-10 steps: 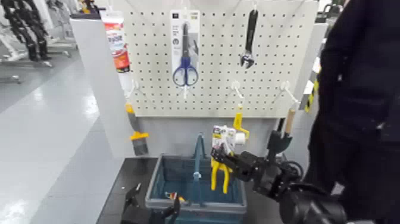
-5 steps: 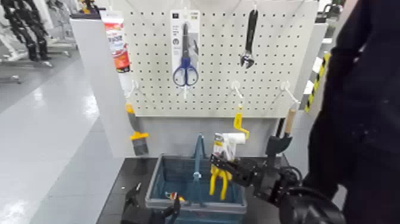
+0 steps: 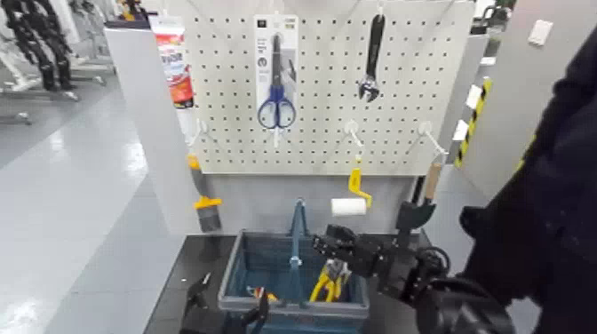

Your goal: Put the yellow pliers into the crate.

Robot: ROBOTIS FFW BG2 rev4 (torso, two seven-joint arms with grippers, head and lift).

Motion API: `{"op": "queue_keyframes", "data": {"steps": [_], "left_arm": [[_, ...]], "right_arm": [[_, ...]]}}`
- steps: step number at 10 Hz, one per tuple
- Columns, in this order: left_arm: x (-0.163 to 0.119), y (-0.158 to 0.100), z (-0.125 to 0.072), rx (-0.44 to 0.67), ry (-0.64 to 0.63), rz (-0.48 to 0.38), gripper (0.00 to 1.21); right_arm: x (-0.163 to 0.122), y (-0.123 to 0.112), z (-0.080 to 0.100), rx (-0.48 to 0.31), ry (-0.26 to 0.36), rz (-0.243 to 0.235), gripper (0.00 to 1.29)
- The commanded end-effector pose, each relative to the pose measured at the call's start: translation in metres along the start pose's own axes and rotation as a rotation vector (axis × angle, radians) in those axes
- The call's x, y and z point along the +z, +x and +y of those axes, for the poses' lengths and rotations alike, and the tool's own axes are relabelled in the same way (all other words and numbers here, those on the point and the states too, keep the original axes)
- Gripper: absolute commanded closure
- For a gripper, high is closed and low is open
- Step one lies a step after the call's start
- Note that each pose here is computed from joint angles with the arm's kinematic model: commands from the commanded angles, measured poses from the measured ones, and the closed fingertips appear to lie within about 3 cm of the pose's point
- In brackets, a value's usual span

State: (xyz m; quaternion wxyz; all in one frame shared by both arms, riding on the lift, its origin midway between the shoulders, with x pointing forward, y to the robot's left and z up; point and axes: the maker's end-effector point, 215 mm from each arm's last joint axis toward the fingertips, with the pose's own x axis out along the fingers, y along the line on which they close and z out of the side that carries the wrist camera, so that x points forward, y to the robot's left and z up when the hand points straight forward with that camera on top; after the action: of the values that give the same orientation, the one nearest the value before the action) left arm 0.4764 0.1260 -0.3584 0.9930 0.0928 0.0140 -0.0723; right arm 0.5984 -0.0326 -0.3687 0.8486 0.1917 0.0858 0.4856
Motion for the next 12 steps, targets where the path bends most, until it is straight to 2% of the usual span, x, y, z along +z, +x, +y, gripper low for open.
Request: {"op": "queue_keyframes", "data": {"steps": [1,3,5,7,9,10,11,12], "left_arm": [[0.000,0.000,0.001,0.002,-0.001,0.000,0.28],[-0.001,-0.001,0.001,0.003,-0.002,0.002,0.28],[-0.003,-0.002,0.003,0.004,0.000,0.005,0.28],[-0.003,-0.002,0.005,0.007,-0.001,0.004,0.28],[-0.005,-0.004,0.008,0.015,-0.001,0.007,0.28],[-0.006,-0.005,0.009,0.019,-0.002,0.010,0.28],[-0.008,-0.007,0.010,0.022,-0.002,0.013,0.28],[-0.008,-0.007,0.012,0.028,-0.003,0.013,0.28]], "right_arm": [[0.013,-0.004,0.001,-0.027,-0.029,-0.047,0.03],[0.028,-0.024,-0.005,-0.150,-0.091,-0.106,0.03],[0.049,-0.050,-0.006,-0.322,-0.195,-0.162,0.03],[0.037,-0.085,-0.007,-0.487,-0.215,-0.210,0.03],[0.016,-0.136,-0.003,-0.678,-0.239,-0.241,0.03],[0.006,-0.163,0.004,-0.773,-0.279,-0.233,0.03],[0.002,-0.179,0.019,-0.828,-0.309,-0.255,0.03],[-0.002,-0.184,0.035,-0.842,-0.313,-0.255,0.03]]}}
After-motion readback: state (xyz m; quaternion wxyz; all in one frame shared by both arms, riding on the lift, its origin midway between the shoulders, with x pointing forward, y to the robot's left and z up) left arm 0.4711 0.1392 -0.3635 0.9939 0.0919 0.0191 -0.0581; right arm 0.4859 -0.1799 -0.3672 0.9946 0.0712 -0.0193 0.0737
